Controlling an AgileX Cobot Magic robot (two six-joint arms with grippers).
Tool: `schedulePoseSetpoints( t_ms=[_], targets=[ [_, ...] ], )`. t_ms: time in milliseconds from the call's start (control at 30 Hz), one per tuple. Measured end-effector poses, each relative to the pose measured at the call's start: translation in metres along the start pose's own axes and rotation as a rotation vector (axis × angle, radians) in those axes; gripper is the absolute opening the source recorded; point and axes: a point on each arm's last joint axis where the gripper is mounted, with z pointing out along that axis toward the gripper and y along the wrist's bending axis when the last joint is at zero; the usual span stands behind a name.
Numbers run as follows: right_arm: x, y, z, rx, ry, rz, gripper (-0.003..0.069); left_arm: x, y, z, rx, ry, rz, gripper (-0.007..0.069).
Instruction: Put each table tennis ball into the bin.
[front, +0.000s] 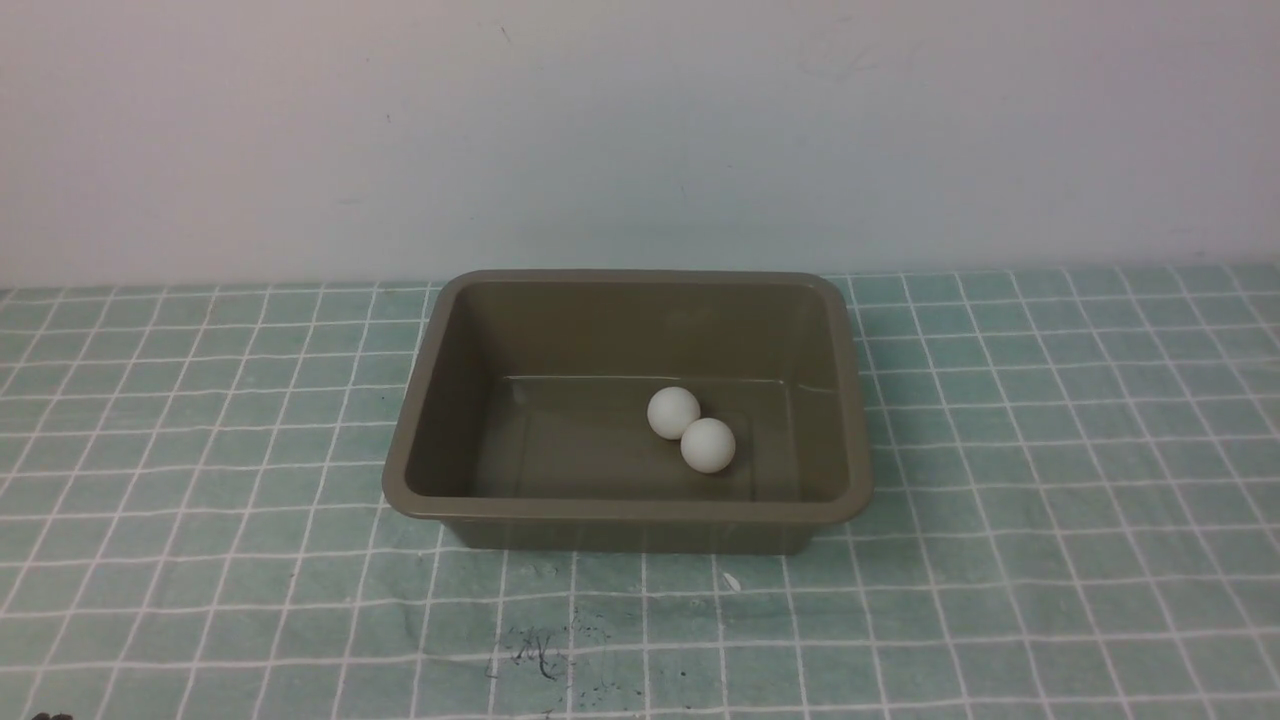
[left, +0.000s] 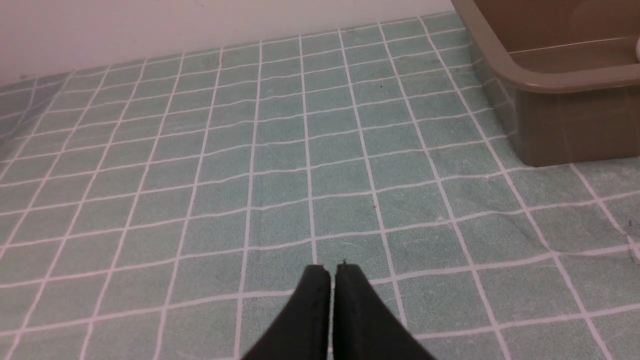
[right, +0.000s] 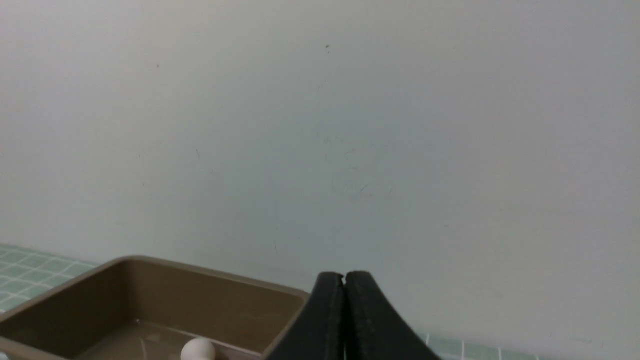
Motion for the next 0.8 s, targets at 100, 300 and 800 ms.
schedulePoseSetpoints(
  t_ms=[100, 300, 800],
  targets=[
    [0.019, -0.002, 0.005, 0.054, 0.066, -0.005, -0.0013, 0.000, 0.000, 0.000, 0.000, 0.000, 0.000, -0.0005],
    [0.097, -0.013, 0.013, 0.268, 0.311, 0.009, -0.0013, 0.000, 0.000, 0.000, 0.000, 0.000, 0.000, -0.0005],
    [0.115, -0.016, 0.013, 0.319, 0.324, 0.013, -0.0013, 0.000, 0.000, 0.000, 0.000, 0.001, 0.001, -0.0005]
  ],
)
